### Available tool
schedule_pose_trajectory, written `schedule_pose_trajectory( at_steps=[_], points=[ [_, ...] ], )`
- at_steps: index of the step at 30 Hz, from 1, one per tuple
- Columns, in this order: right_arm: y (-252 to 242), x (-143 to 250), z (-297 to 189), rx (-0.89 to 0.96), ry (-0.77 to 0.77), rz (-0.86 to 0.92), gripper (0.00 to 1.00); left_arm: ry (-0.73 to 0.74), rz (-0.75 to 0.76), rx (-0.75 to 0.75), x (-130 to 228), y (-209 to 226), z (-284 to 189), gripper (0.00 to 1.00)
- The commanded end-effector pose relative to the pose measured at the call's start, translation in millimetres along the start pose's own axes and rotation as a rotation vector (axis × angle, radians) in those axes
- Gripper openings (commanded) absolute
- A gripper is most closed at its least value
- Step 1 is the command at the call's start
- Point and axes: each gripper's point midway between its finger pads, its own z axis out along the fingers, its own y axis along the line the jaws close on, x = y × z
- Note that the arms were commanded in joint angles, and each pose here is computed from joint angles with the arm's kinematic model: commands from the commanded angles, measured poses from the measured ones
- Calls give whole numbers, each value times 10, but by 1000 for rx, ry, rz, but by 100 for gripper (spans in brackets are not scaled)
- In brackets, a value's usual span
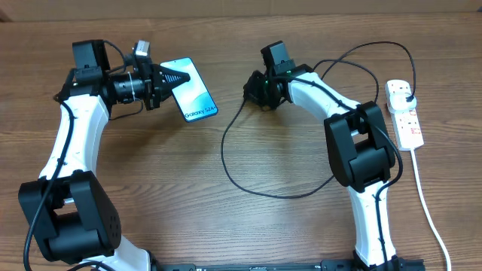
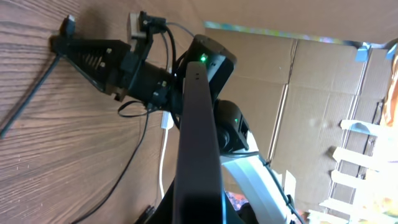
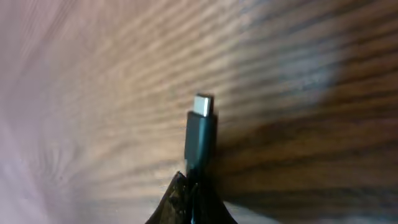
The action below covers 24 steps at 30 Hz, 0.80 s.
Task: Plug charger to phone and switch on socket
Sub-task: 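Grasp the black cable's USB-C plug with the right gripper, then move the held USB-C plug toward the phone's bottom port with the right gripper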
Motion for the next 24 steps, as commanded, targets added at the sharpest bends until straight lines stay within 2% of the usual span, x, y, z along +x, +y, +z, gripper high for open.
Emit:
schedule_pose_trajectory(
  at_steps=[1, 10, 17, 21, 24],
  points=[
    [-75, 24, -48, -111, 121, -203, 4, 22, 75, 26, 123, -180, -22, 4],
    [162, 118, -668, -169, 128, -489, 4, -4, 60, -27, 100, -70, -22, 4],
    [494, 284, -1355, -224, 97, -607, 4, -5, 76, -29, 98, -67, -22, 4],
    [686, 478, -1917, -255, 69, -660, 4, -9, 84, -35, 90, -58, -22, 4],
    [763, 613, -2238, -268, 50, -687, 4, 16, 161, -5, 136, -110, -11, 4]
  ],
)
